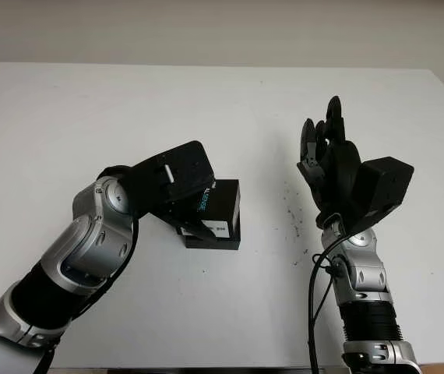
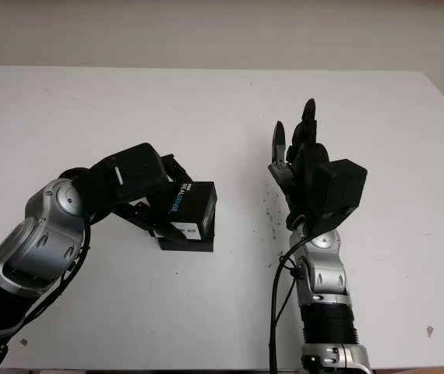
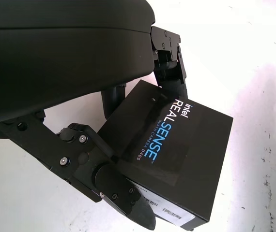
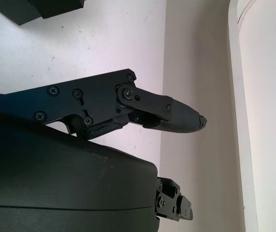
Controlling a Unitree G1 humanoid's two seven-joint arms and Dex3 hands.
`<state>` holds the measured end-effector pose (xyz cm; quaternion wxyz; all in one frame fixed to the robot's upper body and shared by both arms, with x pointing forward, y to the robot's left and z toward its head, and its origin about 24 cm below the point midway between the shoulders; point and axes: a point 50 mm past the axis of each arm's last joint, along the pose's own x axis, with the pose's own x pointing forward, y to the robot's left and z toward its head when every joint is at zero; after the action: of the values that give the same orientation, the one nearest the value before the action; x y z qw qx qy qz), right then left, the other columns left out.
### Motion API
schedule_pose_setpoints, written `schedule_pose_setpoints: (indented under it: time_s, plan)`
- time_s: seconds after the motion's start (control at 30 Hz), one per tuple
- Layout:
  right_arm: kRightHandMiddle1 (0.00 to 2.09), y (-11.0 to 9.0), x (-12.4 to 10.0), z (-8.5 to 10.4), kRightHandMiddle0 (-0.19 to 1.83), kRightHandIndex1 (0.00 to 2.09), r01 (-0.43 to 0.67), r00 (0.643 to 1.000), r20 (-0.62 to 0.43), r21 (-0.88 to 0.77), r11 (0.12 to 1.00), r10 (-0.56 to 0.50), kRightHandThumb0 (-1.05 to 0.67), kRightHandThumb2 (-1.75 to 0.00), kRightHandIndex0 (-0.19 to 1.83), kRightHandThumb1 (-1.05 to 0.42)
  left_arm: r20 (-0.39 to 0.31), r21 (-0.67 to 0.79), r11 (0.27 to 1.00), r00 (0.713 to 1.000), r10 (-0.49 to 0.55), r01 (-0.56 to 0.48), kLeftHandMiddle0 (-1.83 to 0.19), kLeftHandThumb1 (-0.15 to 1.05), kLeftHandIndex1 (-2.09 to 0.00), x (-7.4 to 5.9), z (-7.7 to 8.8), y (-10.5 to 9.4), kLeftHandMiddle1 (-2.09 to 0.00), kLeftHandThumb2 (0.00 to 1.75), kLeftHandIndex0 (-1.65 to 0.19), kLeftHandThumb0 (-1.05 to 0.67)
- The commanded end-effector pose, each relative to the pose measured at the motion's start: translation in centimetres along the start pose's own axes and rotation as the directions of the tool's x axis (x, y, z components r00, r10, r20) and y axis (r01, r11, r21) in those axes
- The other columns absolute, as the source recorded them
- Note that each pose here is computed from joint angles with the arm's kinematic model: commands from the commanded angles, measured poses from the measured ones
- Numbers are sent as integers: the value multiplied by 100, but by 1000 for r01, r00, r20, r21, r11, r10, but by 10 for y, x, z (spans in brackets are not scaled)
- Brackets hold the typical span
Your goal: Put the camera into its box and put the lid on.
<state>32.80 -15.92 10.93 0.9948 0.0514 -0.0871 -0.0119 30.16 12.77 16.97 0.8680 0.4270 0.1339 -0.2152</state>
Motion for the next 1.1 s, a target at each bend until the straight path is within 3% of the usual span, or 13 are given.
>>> schedule_pose_setpoints:
  time_s: [0.0,0.13,0.27,0.57,0.83,1.07]
  plan:
    - [0,0,2,5,-19,0,9,1000,24,12,1000,-9,-50,-61,-19,-105,8,-12,999,999,-33,33,-56,105,-184,-1,1,-9,-191,11,-34,-32]
    - [1,0,2,5,-19,0,15,1000,23,21,1000,-16,-50,-60,-19,-105,-18,-35,999,1000,-23,23,-54,105,-184,-3,-1,-11,-196,14,-30,-32]
    - [1,0,3,5,-19,0,18,1000,18,15,1000,-18,-51,-59,-19,-105,-42,-56,998,999,-23,21,-41,105,-182,-6,-3,-13,-186,18,-22,-32]
    - [0,3,2,4,-19,0,11,1000,23,18,1000,-12,-49,-61,-19,-105,-62,-47,997,996,-68,66,-50,105,-181,-9,-7,-24,-185,17,-29,-36]
    - [0,4,0,4,-19,0,9,1000,29,15,1000,-9,-51,-61,-19,-105,-17,-39,995,996,-92,91,-43,105,-178,-8,-10,-32,-181,18,-29,-34]
    - [0,5,1,4,-19,0,11,1000,25,25,1000,-12,-50,-62,-19,-105,16,-46,995,996,-93,94,-43,105,-181,-8,-10,-37,-183,17,-18,-33]
